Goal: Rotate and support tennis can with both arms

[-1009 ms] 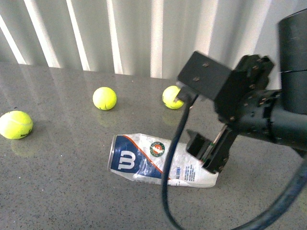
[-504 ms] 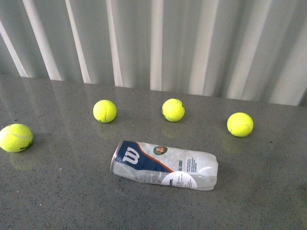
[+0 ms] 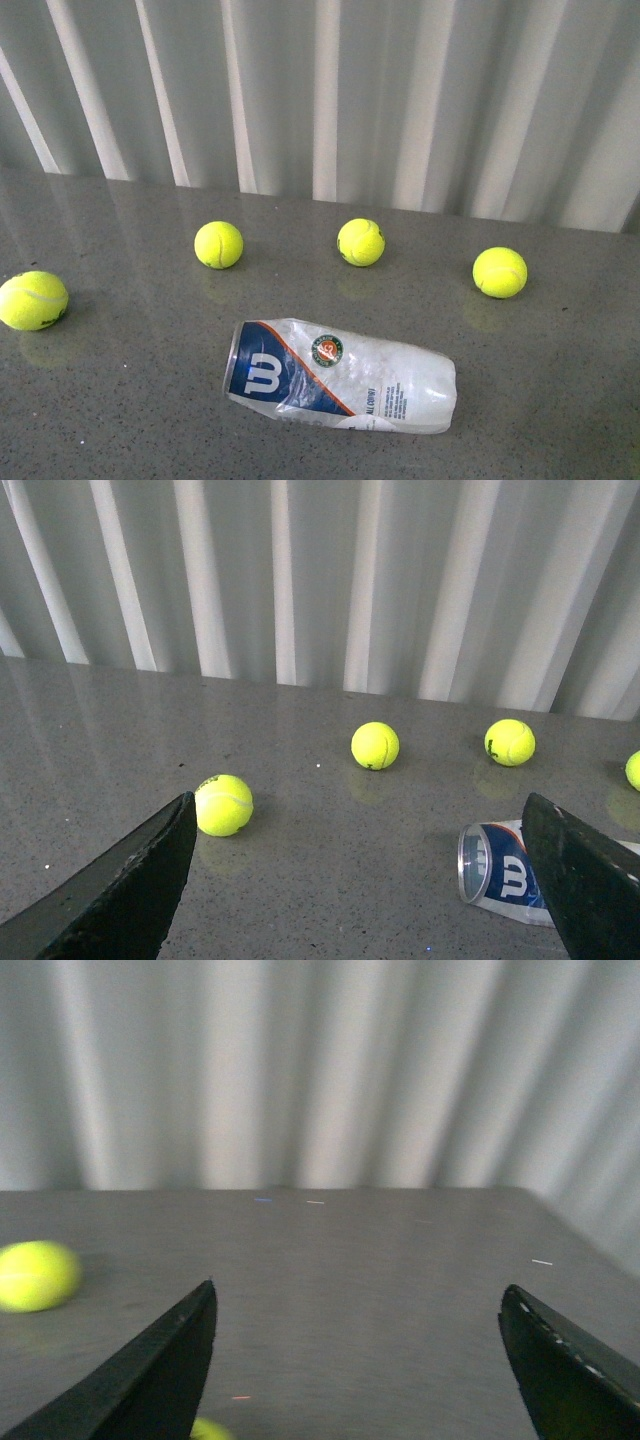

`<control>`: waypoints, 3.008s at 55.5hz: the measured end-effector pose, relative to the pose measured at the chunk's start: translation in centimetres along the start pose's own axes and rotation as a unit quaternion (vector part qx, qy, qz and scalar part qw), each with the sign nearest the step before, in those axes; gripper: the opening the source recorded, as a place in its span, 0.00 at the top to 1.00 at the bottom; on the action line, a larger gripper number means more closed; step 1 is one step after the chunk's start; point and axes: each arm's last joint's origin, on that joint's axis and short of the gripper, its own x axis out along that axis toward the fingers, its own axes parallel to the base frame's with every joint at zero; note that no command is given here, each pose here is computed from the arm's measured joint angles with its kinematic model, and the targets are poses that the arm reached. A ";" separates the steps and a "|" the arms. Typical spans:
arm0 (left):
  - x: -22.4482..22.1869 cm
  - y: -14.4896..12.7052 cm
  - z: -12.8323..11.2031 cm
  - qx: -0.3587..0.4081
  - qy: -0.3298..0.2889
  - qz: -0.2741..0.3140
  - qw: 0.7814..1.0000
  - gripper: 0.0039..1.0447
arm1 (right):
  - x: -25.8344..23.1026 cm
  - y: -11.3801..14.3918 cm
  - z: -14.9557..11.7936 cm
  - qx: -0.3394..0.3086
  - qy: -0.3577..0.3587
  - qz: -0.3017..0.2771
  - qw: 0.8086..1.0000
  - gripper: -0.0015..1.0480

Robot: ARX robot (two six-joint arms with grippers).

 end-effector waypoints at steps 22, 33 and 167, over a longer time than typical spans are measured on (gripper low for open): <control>0.0 0.0 0.0 0.000 0.000 0.000 1.000 0.06 | -2.8 2.3 0.5 0.048 -0.017 0.159 0.986 0.87; 0.0 0.0 0.0 0.000 0.000 0.000 1.000 0.06 | -3.7 2.8 0.8 0.050 -0.022 0.157 0.986 0.97; 22.0 -7.1 -2.4 0.038 0.318 -0.232 0.919 0.06 | -6.6 2.8 0.5 0.052 -0.022 0.163 0.985 0.07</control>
